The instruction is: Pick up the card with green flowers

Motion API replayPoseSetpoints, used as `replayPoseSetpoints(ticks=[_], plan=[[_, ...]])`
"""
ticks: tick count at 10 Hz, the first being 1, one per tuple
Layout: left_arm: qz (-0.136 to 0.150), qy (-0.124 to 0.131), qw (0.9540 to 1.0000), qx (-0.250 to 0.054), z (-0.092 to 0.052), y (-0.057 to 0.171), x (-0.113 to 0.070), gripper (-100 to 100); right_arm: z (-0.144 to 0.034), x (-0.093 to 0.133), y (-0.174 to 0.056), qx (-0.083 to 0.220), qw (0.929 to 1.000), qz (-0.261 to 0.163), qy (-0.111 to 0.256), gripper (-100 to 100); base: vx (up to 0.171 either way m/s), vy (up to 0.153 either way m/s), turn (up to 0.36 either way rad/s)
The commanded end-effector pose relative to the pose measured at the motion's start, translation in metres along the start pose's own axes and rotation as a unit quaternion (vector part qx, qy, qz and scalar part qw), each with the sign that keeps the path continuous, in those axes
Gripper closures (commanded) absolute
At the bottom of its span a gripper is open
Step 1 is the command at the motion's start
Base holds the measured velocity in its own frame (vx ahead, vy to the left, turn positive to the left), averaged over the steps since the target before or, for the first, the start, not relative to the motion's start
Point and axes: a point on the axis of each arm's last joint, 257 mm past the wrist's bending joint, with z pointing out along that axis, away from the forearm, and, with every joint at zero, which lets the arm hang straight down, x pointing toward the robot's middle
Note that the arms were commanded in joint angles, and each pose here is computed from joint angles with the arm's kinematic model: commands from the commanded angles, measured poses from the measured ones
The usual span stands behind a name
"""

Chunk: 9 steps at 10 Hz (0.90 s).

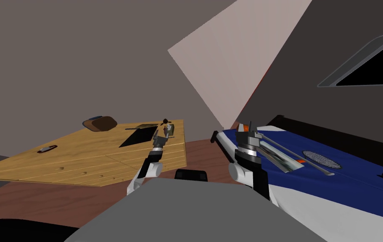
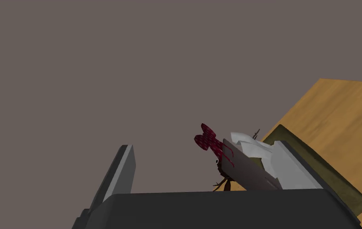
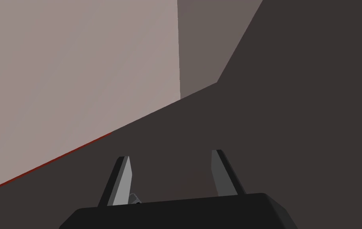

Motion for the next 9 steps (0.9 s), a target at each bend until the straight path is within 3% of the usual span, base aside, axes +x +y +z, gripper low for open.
replayPoseSetpoints(ticks=[1, 5, 9], plan=[[-0.028, -0.009, 0.9996, -0.007, -0.001, 0.01, -0.007, -100, 0.0, 0.0, 0.0, 0.0, 1.0, 0.0, 0.0, 0, 0.01, 0.026, 0.009], [-0.101, -0.038, 0.9939, -0.022, -0.005, 0.036, -0.022, -100, 0.0, 0.0, 0.0, 0.0, 1.0, 0.0, 0.0, 0, 0.005, 0.024, 0.012], [-0.182, -0.073, 0.9801, -0.034, -0.011, 0.065, -0.037, -100, 0.0, 0.0, 0.0, 0.0, 1.0, 0.0, 0.0, 0, 0.01, 0.033, 0.013]])
